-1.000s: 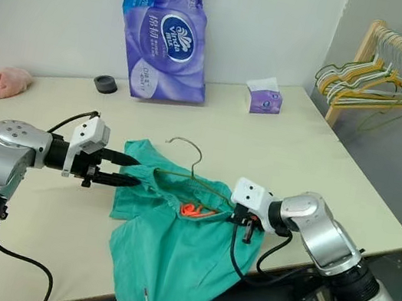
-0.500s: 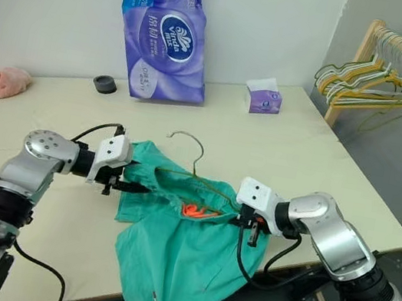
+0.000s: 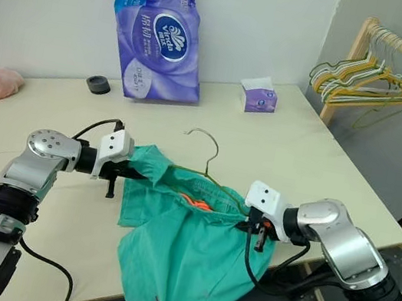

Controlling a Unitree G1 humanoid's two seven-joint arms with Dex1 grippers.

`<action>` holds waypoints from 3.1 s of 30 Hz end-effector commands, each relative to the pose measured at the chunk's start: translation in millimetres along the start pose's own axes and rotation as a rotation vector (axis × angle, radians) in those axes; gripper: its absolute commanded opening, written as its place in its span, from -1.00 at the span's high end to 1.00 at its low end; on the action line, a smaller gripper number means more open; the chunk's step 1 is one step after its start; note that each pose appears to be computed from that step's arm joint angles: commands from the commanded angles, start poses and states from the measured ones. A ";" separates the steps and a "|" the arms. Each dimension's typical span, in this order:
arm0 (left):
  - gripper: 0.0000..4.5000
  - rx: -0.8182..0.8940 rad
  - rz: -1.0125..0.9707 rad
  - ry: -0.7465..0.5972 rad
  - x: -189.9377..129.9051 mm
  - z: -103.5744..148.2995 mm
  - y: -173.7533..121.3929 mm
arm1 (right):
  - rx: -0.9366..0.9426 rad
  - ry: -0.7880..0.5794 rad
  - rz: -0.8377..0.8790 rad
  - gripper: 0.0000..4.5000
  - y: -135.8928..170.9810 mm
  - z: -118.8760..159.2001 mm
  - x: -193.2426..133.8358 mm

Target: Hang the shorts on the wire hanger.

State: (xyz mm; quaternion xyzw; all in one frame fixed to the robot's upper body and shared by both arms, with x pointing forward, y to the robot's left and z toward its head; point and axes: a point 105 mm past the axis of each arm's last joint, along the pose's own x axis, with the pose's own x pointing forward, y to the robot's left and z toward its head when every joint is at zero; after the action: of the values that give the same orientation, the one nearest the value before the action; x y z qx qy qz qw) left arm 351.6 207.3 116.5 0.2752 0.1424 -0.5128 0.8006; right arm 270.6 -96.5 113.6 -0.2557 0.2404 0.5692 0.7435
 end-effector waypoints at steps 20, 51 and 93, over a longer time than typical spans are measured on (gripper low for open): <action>0.99 -0.107 0.099 -0.069 -10.7 6.1 7.9 | 0.053 -0.058 -0.005 1.00 4.8 3.8 -20.8; -0.28 -0.104 0.354 -0.151 -28.0 -0.3 4.2 | 0.104 -0.130 -0.022 1.00 2.6 15.7 -12.7; -0.28 0.090 -0.161 -0.594 102.9 241.3 -88.3 | 0.794 0.125 -1.388 1.00 -44.9 -161.5 -260.6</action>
State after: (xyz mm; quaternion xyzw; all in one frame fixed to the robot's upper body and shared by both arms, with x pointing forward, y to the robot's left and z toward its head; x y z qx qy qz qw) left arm 302.4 -34.7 222.1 0.1233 -0.0767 -0.6486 0.7471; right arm 233.1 -393.6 133.8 -0.0551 0.3084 -0.1510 0.9376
